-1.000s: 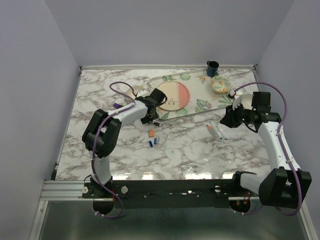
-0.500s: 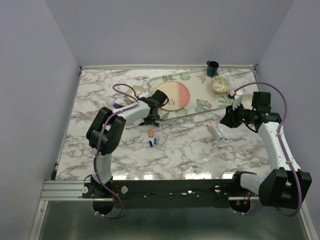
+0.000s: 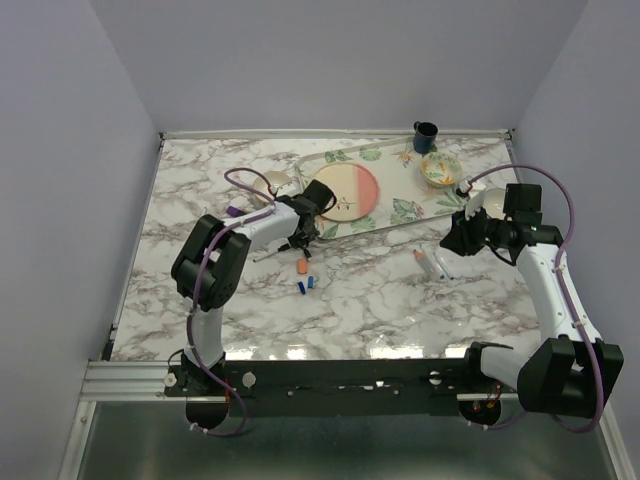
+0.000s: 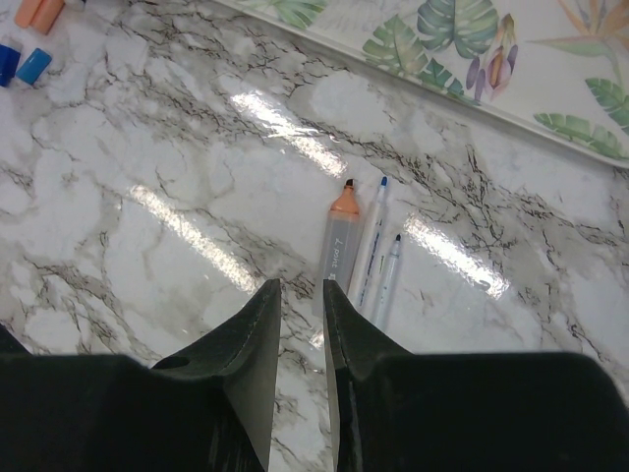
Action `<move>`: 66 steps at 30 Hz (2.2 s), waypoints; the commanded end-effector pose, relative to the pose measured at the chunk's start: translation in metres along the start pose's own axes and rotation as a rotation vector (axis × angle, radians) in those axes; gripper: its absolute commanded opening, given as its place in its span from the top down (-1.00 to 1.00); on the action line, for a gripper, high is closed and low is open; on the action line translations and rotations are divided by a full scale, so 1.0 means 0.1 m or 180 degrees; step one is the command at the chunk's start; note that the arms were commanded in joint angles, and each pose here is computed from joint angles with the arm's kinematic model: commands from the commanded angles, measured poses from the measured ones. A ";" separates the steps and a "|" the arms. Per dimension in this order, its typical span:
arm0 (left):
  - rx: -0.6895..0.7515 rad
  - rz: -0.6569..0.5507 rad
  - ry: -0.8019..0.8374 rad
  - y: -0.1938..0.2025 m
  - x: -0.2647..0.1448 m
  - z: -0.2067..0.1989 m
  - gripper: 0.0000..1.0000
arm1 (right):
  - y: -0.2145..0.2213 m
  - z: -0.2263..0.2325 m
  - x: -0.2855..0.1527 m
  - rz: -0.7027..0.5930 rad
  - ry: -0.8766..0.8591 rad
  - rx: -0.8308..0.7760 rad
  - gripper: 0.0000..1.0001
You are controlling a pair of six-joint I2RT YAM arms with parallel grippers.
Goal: Open the pen caps
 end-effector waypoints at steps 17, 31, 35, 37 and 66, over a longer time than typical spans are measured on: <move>0.0205 -0.0181 0.1419 -0.13 -0.77 0.10 1.00 | 0.00 0.11 -0.01 -0.0149 -0.0276 -0.0106 0.36; 0.1176 0.0535 0.3876 0.52 -1.54 0.37 1.00 | 0.02 0.73 -0.18 -0.1069 -0.1317 -0.1037 -0.12; 0.1484 0.0867 0.3969 0.84 -1.58 0.38 1.00 | 0.13 0.89 -0.19 -0.1393 -0.1441 -0.1594 -0.50; 0.1597 0.1013 0.3957 0.98 -1.56 0.38 1.00 | 0.25 0.97 -0.13 -0.1437 -0.1536 -0.1641 -0.51; 0.2369 0.2587 0.3967 2.00 -1.46 0.20 1.00 | 0.77 1.66 0.67 -0.0360 -0.2439 -0.3720 0.13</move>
Point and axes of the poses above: each gripper's point midway between its finger pads, its own x axis out along the fingers, its own z axis along the line the jaws close on, y = z × x, the point moved 8 cm from there along -x, back along the fingers, and after that the axes turned 6 degrees about -x, right-handed, at the moved point
